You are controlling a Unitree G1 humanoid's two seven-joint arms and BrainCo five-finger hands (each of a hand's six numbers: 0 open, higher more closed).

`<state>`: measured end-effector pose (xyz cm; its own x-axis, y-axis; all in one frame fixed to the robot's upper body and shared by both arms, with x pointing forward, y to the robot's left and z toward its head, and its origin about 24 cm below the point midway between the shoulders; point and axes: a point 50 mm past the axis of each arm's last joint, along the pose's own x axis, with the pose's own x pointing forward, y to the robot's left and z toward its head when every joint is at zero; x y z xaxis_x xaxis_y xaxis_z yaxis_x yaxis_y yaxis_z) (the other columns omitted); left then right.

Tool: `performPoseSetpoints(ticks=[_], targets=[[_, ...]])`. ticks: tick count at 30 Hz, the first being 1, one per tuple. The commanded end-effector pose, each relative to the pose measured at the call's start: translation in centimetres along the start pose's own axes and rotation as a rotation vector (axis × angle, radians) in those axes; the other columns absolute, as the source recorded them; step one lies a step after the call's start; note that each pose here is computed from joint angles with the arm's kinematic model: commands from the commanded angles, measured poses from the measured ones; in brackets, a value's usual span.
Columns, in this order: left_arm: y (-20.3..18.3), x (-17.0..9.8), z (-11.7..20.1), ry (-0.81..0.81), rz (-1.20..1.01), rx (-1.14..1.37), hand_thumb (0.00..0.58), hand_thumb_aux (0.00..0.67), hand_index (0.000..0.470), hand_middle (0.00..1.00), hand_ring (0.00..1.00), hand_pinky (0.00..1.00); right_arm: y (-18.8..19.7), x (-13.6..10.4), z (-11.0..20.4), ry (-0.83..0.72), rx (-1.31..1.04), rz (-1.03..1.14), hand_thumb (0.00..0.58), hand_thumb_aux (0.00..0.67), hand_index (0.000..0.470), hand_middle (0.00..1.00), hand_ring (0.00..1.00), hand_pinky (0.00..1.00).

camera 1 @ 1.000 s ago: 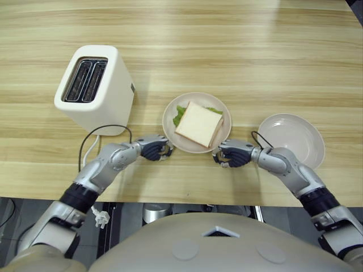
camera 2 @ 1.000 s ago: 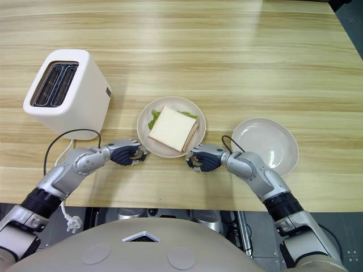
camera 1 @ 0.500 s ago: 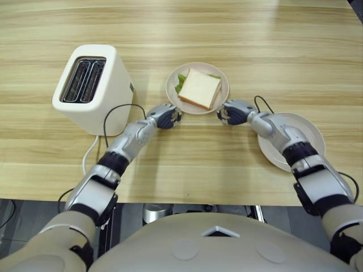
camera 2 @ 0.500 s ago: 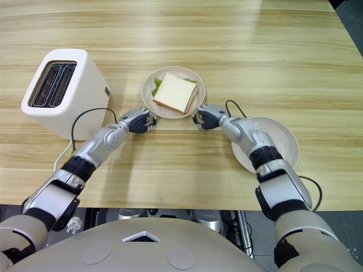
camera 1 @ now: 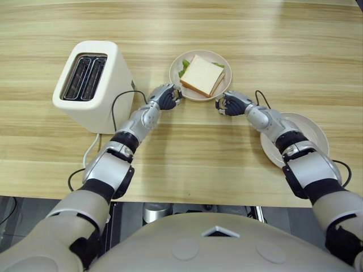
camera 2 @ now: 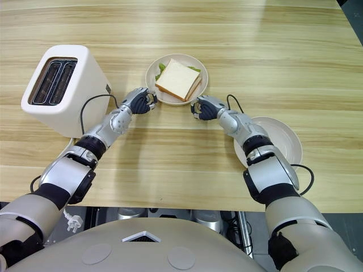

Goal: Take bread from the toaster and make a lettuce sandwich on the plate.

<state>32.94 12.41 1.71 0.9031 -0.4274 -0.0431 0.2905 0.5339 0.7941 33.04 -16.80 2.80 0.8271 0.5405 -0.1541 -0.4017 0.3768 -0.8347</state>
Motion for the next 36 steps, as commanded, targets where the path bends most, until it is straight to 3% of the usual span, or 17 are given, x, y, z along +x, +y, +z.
performPoseSetpoints(ticks=[1,2,6,12,22,36], targets=[[1.8,-2.9,2.7,-0.251,0.069,-0.141,0.456,0.36,0.247,0.98,0.98,0.98,-3.2,-2.1,2.1,-0.264,0.118,-0.268,0.0,0.0,0.0,0.07,0.07,0.07],[2.4,-4.3,4.2,-0.341,0.08,-0.229,0.0,0.0,0.0,0.0,0.0,0.0,-4.0,-2.7,3.1,-0.35,0.181,-0.362,0.0,0.0,0.0,0.0,0.0,0.0],[5.6,-7.8,7.6,-0.532,0.125,-0.478,0.0,0.0,0.0,0.0,0.0,0.0,-5.8,-4.0,5.5,-0.55,0.357,-0.576,0.0,0.0,0.0,0.0,0.0,0.0],[10.0,-6.2,5.2,-0.413,0.467,-0.674,0.0,0.0,0.0,0.0,0.0,0.0,-6.5,-2.7,6.5,-0.609,0.6,-0.789,0.0,0.0,0.0,0.0,0.0,0.0],[6.8,-5.2,5.4,-0.373,0.425,-0.573,0.0,0.0,0.0,0.0,0.0,0.0,-2.9,-2.0,7.5,-0.605,0.579,-0.824,0.0,0.0,0.0,0.0,0.0,0.0],[5.2,-5.8,4.5,-0.332,0.503,-0.554,0.0,0.0,0.0,0.0,0.0,0.0,-1.8,-2.4,7.1,-0.566,0.534,-0.84,0.0,0.0,0.0,0.0,0.0,0.0]])
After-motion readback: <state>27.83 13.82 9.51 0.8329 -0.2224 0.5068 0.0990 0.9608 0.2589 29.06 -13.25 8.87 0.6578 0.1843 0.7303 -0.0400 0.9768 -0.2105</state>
